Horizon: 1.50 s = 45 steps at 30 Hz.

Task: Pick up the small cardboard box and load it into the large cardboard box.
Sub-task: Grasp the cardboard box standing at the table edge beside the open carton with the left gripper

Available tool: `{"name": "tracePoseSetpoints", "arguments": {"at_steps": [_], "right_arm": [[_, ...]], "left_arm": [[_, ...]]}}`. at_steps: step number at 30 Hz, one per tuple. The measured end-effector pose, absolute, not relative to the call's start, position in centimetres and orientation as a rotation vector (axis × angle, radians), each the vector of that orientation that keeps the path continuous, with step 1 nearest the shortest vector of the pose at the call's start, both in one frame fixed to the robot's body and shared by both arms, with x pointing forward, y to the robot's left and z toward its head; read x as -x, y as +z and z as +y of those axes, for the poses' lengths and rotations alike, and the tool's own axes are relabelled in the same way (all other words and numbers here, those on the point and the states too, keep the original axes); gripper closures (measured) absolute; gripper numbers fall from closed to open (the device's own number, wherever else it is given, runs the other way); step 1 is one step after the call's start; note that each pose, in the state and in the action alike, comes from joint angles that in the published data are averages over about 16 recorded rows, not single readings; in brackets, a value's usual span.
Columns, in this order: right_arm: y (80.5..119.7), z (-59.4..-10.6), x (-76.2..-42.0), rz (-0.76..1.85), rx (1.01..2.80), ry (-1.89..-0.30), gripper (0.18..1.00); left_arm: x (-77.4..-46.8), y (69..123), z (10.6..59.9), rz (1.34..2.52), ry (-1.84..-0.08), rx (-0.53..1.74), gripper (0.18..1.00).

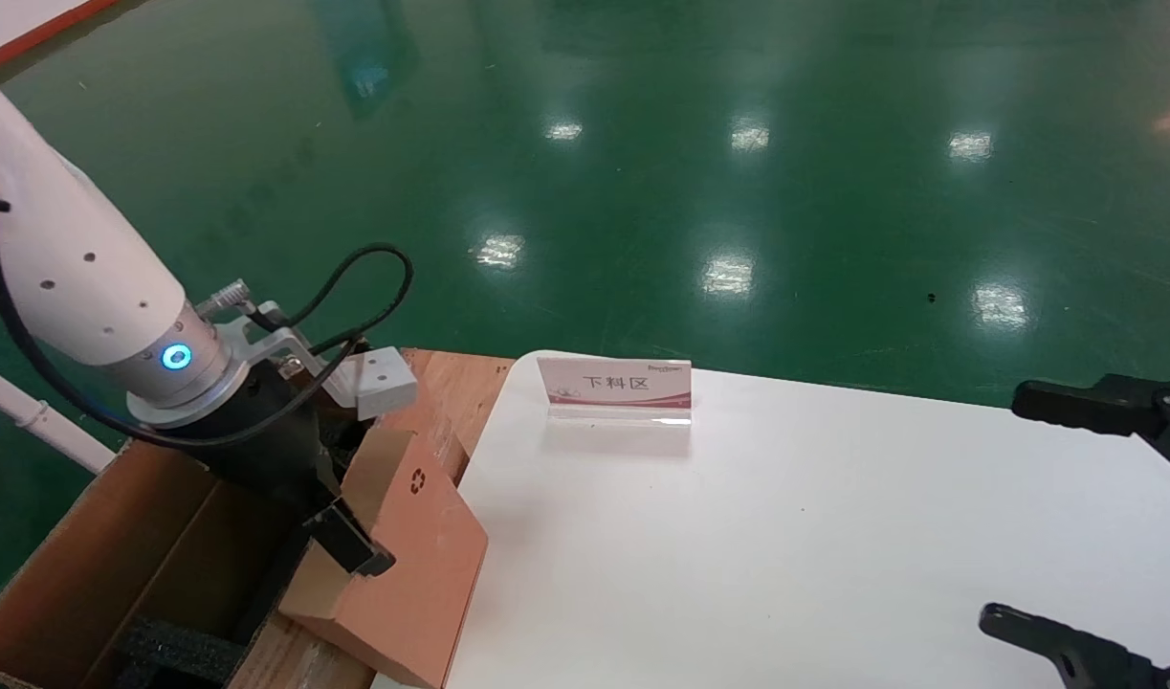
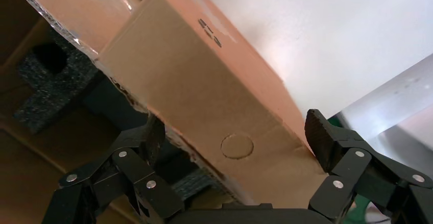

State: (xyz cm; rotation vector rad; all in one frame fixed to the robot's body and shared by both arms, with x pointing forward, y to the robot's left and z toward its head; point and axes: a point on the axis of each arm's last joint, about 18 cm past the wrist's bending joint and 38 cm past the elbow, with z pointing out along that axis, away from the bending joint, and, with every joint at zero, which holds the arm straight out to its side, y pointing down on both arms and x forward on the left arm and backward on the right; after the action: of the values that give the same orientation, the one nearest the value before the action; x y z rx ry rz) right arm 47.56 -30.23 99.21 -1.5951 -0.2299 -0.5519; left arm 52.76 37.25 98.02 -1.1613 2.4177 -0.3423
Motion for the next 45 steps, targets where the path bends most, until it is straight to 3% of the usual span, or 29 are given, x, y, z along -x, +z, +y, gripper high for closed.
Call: {"name": "tracePoseSetpoints", "arguments": {"at_steps": [12, 24, 36, 45], "right_arm": [[99.21, -30.23, -47.56, -0.229, 1.595, -0.552, 0.183], [99.22, -30.23, -47.56, -0.230, 1.595, -0.552, 0.262], [99.22, -30.23, -47.56, -0.230, 1.595, -0.552, 0.478], [99.22, -30.23, -47.56, -0.230, 1.595, -0.552, 0.699]], "left_arm": [[-52.88, 97.81, 37.30, 2.420, -0.324, 1.154, 0.185], [-52.83, 97.91, 37.28, 2.418, -0.336, 1.159, 0.240], [-52.81, 97.97, 37.28, 2.416, -0.340, 1.162, 0.425], [-52.90, 98.31, 37.14, 2.415, -0.354, 1.157, 0.637]]}}
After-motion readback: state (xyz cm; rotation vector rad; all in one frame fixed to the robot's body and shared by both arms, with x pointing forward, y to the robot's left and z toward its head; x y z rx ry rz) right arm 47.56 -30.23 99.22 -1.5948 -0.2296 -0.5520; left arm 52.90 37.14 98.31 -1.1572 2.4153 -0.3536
